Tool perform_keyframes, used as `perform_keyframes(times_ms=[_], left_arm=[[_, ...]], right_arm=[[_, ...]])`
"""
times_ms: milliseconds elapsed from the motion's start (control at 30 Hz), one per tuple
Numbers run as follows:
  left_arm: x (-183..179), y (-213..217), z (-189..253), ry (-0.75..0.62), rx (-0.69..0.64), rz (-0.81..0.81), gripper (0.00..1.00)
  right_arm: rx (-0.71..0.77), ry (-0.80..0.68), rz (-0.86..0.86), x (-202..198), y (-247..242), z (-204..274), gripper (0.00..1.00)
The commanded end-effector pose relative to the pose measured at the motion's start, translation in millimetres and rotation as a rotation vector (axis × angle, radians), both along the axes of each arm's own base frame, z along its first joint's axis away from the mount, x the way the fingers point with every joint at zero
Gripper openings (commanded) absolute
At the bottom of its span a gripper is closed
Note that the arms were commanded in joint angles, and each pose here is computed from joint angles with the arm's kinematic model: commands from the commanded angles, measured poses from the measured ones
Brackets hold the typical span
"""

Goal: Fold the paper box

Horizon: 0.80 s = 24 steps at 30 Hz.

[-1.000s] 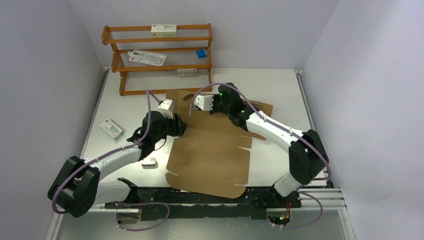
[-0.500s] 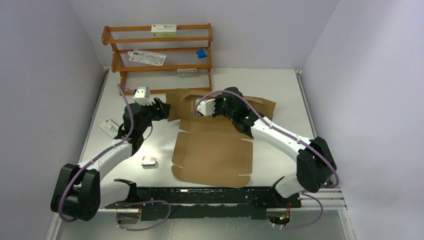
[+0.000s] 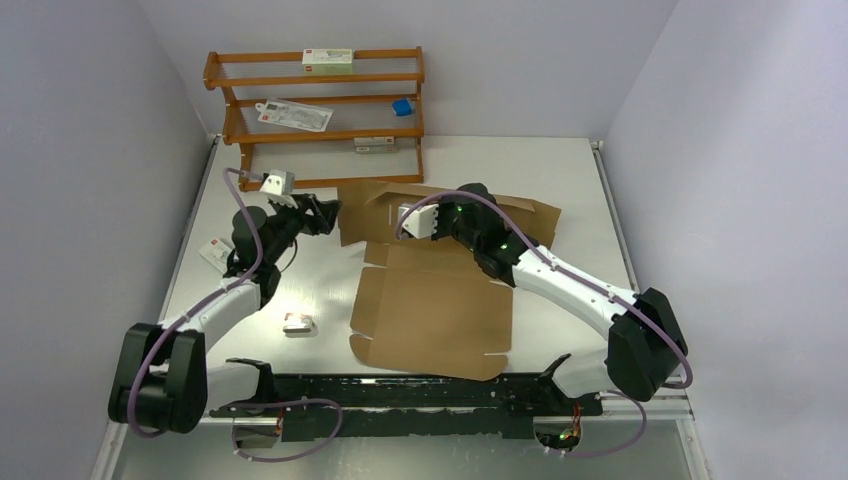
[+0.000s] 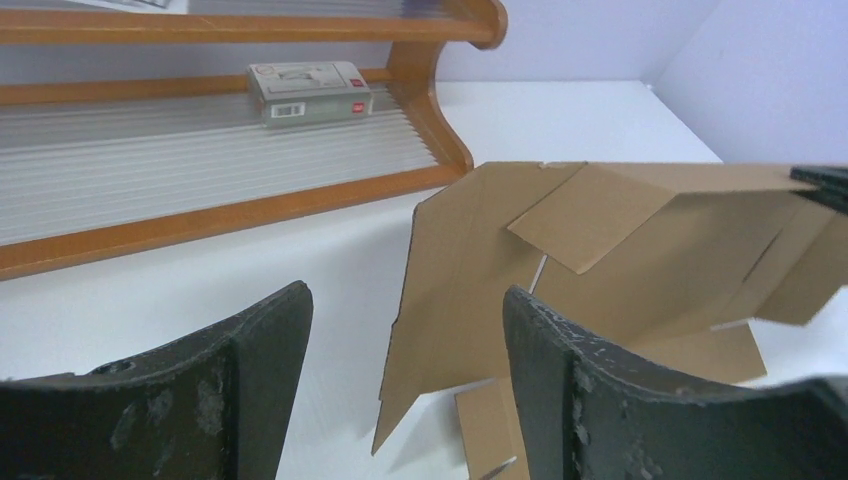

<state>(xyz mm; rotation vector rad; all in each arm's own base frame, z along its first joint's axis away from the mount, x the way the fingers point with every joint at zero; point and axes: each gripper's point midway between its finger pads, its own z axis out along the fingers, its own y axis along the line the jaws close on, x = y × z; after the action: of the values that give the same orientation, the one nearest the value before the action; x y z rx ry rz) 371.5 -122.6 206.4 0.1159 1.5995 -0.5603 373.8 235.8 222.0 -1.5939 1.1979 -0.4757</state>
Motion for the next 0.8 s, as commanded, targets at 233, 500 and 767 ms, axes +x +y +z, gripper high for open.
perform_keyframes(times_ms=[233, 500, 767], left_arm=[[19.4, -17.0, 10.8, -0.118, 0.103, -0.191, 0.7], [34.0, -23.8, -6.2, -0.098, 0.152, -0.24, 0.6], [39.5, -31.2, -13.6, -0.092, 0.162, -0.291, 0.35]], right_arm=[[0.016, -0.099, 0.036, 7.5, 13.2, 29.2, 0.0], [-0.003, -0.099, 0.044, 9.2, 15.5, 22.8, 0.0], [-0.018, -0.096, 0.046, 10.0, 16.1, 18.9, 0.0]])
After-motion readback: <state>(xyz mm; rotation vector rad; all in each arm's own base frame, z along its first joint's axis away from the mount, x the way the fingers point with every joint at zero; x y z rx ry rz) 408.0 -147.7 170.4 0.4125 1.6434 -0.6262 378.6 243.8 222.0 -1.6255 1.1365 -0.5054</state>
